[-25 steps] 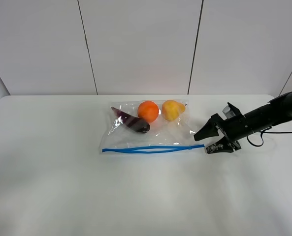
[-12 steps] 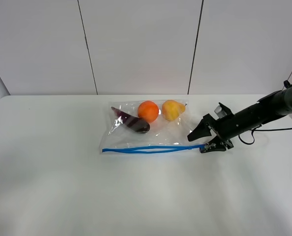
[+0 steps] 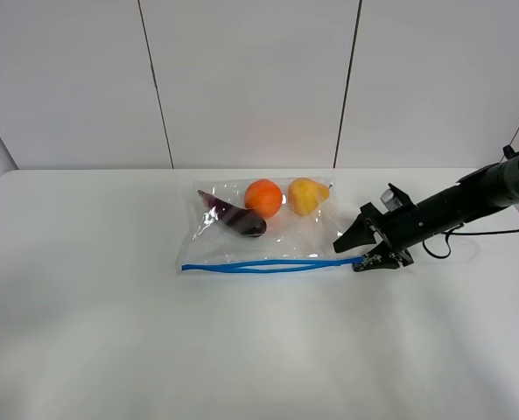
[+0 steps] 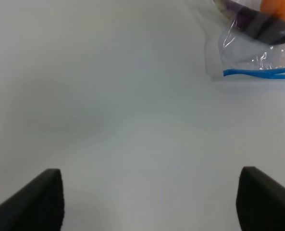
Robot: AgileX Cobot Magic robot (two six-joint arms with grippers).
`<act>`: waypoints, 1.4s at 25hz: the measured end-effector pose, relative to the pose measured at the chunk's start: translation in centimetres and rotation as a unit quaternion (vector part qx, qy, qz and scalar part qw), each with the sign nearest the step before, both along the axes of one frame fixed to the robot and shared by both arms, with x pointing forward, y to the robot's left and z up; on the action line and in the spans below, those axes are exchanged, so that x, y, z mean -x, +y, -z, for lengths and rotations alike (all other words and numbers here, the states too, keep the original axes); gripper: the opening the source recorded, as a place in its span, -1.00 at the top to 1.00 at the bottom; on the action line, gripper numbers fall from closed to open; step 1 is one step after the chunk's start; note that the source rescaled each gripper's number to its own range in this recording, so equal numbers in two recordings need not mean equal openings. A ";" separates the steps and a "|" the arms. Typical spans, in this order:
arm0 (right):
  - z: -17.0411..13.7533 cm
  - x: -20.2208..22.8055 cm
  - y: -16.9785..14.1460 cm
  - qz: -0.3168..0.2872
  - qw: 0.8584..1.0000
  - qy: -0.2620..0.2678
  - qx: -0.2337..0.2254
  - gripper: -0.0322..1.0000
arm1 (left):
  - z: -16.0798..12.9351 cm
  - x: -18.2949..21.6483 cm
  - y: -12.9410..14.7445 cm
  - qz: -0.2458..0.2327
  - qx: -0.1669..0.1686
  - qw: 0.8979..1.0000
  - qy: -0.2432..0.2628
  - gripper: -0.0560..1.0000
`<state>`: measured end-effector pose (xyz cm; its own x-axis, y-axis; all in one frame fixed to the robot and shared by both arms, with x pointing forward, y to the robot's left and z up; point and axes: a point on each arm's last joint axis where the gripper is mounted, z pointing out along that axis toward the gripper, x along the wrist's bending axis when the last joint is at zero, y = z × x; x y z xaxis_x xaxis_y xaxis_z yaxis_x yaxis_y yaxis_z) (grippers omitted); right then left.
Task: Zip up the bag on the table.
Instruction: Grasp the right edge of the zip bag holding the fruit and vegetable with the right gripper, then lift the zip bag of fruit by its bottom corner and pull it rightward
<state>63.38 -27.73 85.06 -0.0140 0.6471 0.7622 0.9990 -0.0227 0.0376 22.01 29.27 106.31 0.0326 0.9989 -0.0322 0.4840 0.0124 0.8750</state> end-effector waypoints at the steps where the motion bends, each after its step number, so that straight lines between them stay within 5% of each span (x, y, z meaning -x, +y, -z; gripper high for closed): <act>1: 0.0 0.0 0.0 0.001 1.000 0.000 0.000 -0.42 | 0.0 0.0 0.0 0.000 0.000 1.000 0.000 -0.86; 18: 0.1 0.0 0.0 0.000 1.000 -0.001 0.000 0.04 | 0.0 0.0 0.0 0.000 0.000 1.000 0.000 -0.86; 31: 0.1 0.1 0.0 -0.009 1.000 -0.006 0.004 0.88 | 0.0 0.0 0.0 0.000 0.000 1.000 0.000 -0.86; 35: 0.1 0.1 0.0 -0.015 1.000 -0.007 0.001 0.93 | 0.0 0.0 0.0 0.000 0.000 1.000 0.000 -0.86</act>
